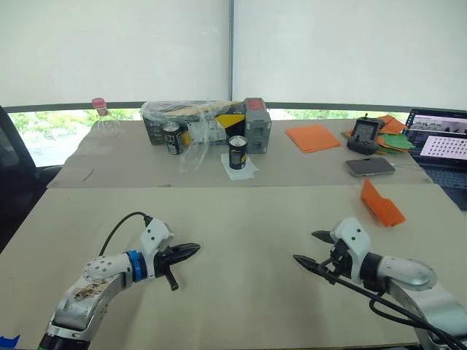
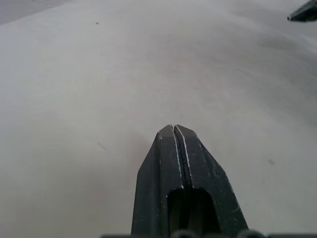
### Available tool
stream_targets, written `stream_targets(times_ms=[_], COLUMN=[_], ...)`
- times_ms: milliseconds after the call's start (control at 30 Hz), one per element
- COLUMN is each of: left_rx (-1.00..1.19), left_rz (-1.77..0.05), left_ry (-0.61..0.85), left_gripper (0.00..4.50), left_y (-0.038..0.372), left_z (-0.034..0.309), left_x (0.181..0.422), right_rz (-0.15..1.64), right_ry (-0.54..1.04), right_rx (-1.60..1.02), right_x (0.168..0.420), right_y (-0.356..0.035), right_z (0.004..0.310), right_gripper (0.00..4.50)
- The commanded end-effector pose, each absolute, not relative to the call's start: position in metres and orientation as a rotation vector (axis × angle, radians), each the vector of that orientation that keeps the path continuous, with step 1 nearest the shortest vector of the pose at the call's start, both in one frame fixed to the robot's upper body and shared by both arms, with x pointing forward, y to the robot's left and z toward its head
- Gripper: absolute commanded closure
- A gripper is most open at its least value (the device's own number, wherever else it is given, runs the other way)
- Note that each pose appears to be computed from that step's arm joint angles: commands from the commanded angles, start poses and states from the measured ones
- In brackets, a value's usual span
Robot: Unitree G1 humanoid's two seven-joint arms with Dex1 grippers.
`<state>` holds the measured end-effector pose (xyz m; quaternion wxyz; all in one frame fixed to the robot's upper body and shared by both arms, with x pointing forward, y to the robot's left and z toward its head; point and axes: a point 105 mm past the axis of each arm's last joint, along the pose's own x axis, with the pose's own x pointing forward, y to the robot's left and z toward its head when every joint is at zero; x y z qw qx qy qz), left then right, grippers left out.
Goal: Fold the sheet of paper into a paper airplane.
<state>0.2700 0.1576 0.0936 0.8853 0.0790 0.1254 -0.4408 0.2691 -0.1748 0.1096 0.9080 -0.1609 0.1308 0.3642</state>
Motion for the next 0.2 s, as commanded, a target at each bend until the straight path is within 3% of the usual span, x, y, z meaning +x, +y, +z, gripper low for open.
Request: stream_targets(times_ms=[33,200], left_rx=[0.19,0.2], left_rz=[-0.91,-0.918], left_ry=[0.206,0.203], left_gripper=[4.5,4.5], left_y=[0.1558,0.1563], left_z=[0.1032,0.1023], left_x=[0.2709,0.2702], right_rz=[0.748,0.738], right_ry=[0.223,0.228], right_rx=[-0.341,-0.343], right_x=[0.271,0.2719], right_y=[-0.1761,-0.1794], right_z=[0.1213,0.1191], right_gripper=[0.07,0.07])
